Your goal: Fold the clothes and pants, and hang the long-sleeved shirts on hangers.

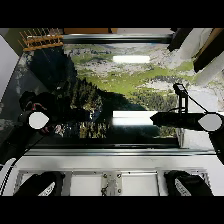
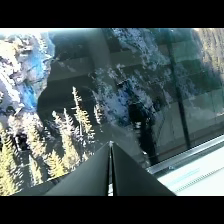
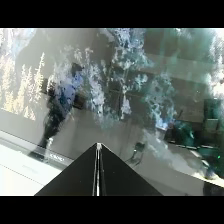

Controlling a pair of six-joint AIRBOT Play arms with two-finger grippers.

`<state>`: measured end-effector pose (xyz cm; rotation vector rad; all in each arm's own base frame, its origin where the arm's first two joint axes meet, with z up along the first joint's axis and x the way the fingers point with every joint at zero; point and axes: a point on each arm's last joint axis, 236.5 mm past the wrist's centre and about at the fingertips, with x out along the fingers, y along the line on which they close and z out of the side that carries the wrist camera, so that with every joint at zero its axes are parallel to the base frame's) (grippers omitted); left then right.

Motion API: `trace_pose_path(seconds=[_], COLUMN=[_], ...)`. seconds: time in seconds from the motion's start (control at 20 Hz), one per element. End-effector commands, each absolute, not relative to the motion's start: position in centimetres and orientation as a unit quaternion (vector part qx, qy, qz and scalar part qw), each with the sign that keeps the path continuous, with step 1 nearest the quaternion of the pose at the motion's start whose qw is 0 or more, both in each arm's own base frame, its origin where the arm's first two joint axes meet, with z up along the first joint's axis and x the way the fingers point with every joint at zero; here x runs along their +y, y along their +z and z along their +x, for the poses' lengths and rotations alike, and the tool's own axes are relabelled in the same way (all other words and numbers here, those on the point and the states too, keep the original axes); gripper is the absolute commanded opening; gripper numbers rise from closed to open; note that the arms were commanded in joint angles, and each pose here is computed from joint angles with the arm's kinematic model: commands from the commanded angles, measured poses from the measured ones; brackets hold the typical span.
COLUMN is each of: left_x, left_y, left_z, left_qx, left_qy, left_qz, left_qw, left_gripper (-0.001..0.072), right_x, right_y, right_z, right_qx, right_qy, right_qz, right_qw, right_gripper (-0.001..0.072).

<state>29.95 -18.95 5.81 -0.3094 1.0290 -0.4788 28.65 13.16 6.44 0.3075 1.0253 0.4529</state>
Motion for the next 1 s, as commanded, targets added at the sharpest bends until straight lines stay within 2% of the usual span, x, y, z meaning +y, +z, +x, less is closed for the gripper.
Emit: trace_pose_path(seconds=[0.0, 0.45, 0.5, 0.55, 0.6, 0.75, 0.85, 0.95], left_x=[-18.9, -18.7, -17.7, -15.8, -13.4, -2.1, 5.6, 10.8], left_y=[5.8, 6.1, 6.4, 7.1, 8.1, 11.0, 10.9, 8.6], left_z=[29.9, 30.4, 31.2, 32.4, 33.7, 36.3, 35.8, 34.6], left_qx=[0.485, 0.477, 0.466, 0.452, 0.44, 0.419, 0.44, 0.475], left_qy=[-0.226, -0.222, -0.215, -0.194, -0.164, -0.017, 0.081, 0.145], left_qz=[-0.145, -0.143, -0.124, -0.097, -0.073, -0.004, 0.006, -0.038], left_qw=[0.832, 0.838, 0.849, 0.865, 0.88, 0.908, 0.894, 0.867], left_gripper=[0.0006, 0.0008, 0.0193, 0.0657, 0.0717, 0.071, 0.071, 0.0711], right_x=[13.2, 13.2, 13.2, 13.2, 13.2, 13.2, 13.2, 13.2], right_y=[6.4, 6.4, 6.4, 6.4, 6.4, 6.4, 6.4, 6.4], right_z=[28.6, 28.6, 28.6, 28.6, 28.6, 28.6, 28.6, 28.6], right_qx=[0.485, 0.485, 0.485, 0.485, 0.485, 0.485, 0.485, 0.485], right_qy=[0.214, 0.214, 0.214, 0.214, 0.214, 0.214, 0.214, 0.214], right_qz=[0.145, 0.145, 0.145, 0.145, 0.145, 0.145, 0.145, 0.145], right_qw=[0.835, 0.835, 0.835, 0.835, 0.835, 0.835, 0.835, 0.835], right_gripper=[0.0017, 0.0017, 0.0018, 0.0018, 0.0018, 0.0017, 0.0017, 0.0017])
